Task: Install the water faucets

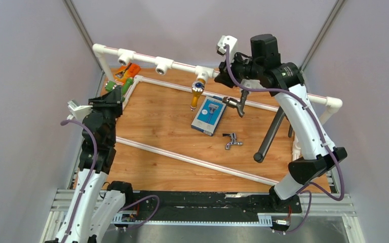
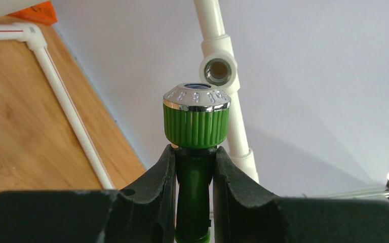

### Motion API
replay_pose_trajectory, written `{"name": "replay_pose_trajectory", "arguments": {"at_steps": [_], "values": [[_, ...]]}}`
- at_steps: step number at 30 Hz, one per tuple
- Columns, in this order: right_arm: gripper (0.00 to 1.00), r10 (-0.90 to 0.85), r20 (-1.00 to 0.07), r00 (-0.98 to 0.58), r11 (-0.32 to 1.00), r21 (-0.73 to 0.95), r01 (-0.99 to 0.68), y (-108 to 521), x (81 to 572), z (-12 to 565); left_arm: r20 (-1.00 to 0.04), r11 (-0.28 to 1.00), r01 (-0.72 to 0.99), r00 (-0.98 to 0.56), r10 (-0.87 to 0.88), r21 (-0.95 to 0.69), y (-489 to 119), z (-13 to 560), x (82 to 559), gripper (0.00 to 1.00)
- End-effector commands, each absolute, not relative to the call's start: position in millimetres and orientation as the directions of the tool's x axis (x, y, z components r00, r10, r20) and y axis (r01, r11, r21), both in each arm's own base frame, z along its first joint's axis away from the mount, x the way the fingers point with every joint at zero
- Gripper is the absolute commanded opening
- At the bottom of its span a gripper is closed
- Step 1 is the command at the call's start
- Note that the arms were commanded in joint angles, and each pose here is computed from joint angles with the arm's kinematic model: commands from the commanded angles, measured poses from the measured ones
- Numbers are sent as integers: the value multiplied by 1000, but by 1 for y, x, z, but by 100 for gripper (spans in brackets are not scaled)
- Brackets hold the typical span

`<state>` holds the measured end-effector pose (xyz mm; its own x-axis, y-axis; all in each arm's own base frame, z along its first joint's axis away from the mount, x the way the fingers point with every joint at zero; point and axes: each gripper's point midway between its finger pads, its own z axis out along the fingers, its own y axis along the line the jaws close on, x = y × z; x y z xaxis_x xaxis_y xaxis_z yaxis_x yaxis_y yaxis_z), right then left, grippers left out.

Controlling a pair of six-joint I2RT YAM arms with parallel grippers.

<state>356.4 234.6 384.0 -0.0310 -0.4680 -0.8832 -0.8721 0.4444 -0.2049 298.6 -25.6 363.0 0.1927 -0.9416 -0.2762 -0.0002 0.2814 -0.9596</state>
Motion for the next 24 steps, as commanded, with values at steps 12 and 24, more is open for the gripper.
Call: {"name": "replay_pose_trajectory", "arguments": {"at_steps": [12, 24], "values": [[0, -95, -945, -314, 907, 48, -418, 168, 385, 376, 46, -15, 235, 128, -991, -972, -20, 437, 333, 0], [0, -160, -936, -313, 849, 32, -528, 196, 356, 352, 186, -169, 160, 100, -977, -973, -20, 430, 382, 0]]}}
